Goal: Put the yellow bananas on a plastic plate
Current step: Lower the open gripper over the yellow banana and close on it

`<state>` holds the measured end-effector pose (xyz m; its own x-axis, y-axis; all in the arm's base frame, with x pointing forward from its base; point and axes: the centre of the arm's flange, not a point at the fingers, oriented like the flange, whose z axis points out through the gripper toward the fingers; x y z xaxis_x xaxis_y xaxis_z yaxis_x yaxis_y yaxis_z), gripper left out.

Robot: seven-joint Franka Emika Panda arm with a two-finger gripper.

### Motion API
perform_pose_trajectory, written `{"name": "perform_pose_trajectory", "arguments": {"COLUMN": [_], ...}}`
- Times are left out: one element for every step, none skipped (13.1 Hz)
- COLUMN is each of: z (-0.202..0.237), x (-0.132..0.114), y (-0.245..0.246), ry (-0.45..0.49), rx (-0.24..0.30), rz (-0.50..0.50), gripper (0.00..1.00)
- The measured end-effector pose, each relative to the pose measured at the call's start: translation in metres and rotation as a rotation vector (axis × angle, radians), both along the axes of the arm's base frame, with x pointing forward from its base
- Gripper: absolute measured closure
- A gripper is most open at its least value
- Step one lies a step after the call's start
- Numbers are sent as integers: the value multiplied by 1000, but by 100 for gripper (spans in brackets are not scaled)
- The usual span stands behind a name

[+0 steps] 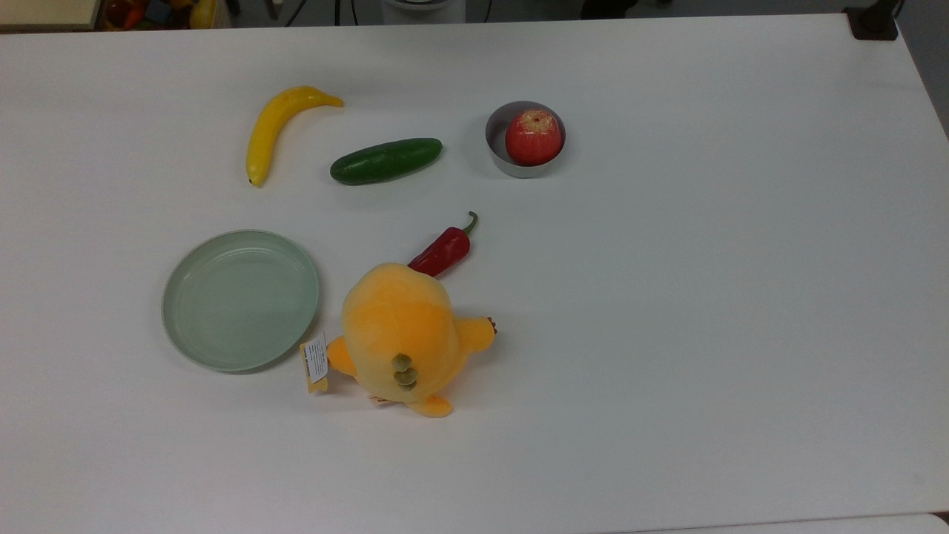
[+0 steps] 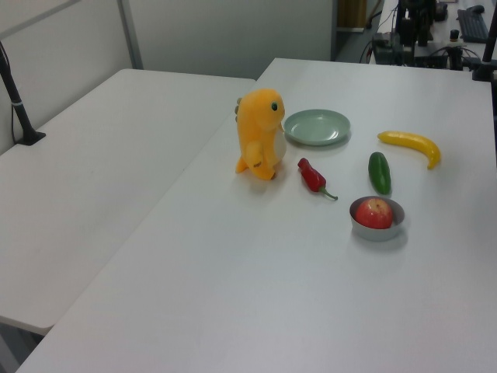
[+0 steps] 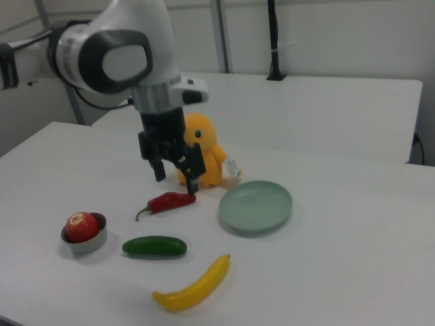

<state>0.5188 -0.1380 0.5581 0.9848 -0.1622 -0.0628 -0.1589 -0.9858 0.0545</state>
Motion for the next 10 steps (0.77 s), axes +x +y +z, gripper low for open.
{"name": "perform_pose_trajectory", "arguments": {"z": [-17, -35, -54, -78, -103, -118, -134, -149, -167, -177], "x": [-2, -4, -5, -7, -9, -11, -14, -17, -21, -22], "y": [-10, -16, -19, -22, -22, -22, -23, -25, -27, -28], "ry": [-1, 0, -1, -3, -8, -11, -16, -26, -38, -45], "rx": [0, 1, 2, 2, 2, 0, -5, -8, -12, -12], "rz": [-16, -25, -30, -32, -31, -29, -27, -28, -29, -31], "gripper": [0, 0, 0, 0, 0, 0, 0, 0, 0, 0]}}
